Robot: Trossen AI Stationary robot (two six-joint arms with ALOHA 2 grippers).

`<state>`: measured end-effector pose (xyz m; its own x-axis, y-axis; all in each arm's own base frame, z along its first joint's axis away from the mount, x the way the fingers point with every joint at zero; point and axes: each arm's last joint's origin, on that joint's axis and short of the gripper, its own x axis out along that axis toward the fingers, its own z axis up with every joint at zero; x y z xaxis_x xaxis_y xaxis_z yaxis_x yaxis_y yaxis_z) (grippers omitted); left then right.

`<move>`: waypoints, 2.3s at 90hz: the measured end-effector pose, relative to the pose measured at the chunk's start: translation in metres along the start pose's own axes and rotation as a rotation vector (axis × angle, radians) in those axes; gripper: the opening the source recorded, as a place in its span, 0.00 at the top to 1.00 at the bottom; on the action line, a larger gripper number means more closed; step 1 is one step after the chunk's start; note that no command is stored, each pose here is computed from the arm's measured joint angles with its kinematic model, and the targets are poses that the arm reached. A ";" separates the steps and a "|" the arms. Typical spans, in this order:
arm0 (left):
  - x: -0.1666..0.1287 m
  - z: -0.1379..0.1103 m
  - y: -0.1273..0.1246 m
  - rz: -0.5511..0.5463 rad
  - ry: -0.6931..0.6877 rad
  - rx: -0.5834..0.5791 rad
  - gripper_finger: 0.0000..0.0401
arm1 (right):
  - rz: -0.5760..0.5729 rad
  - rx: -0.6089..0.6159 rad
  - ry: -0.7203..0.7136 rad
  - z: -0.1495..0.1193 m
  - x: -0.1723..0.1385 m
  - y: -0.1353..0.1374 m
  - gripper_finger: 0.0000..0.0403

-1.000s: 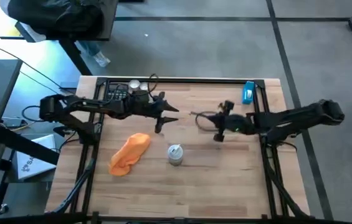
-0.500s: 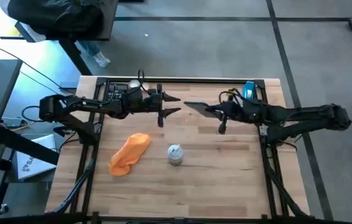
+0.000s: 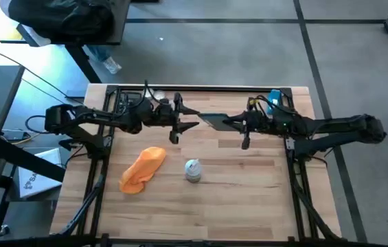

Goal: Apply microfiber cloth
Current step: Spray the back of the blue tablet using the white spray bottle

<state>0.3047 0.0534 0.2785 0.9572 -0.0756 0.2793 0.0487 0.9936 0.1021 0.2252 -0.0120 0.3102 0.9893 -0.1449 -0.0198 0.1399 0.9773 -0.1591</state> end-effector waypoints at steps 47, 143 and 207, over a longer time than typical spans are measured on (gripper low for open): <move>0.008 0.009 -0.001 -0.002 -0.058 -0.025 0.65 | 0.026 -0.001 -0.081 -0.002 0.018 0.003 0.99; 0.014 -0.022 -0.003 0.046 0.084 -0.057 0.97 | 0.025 0.133 0.088 0.010 0.041 0.000 0.75; 0.014 -0.022 -0.003 0.043 0.069 -0.055 0.97 | 0.033 0.135 0.188 0.013 0.048 0.000 0.75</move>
<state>0.3243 0.0515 0.2612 0.9760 -0.0287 0.2159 0.0209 0.9991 0.0382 0.2733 -0.0166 0.3217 0.9699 -0.1263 -0.2080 0.1243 0.9920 -0.0225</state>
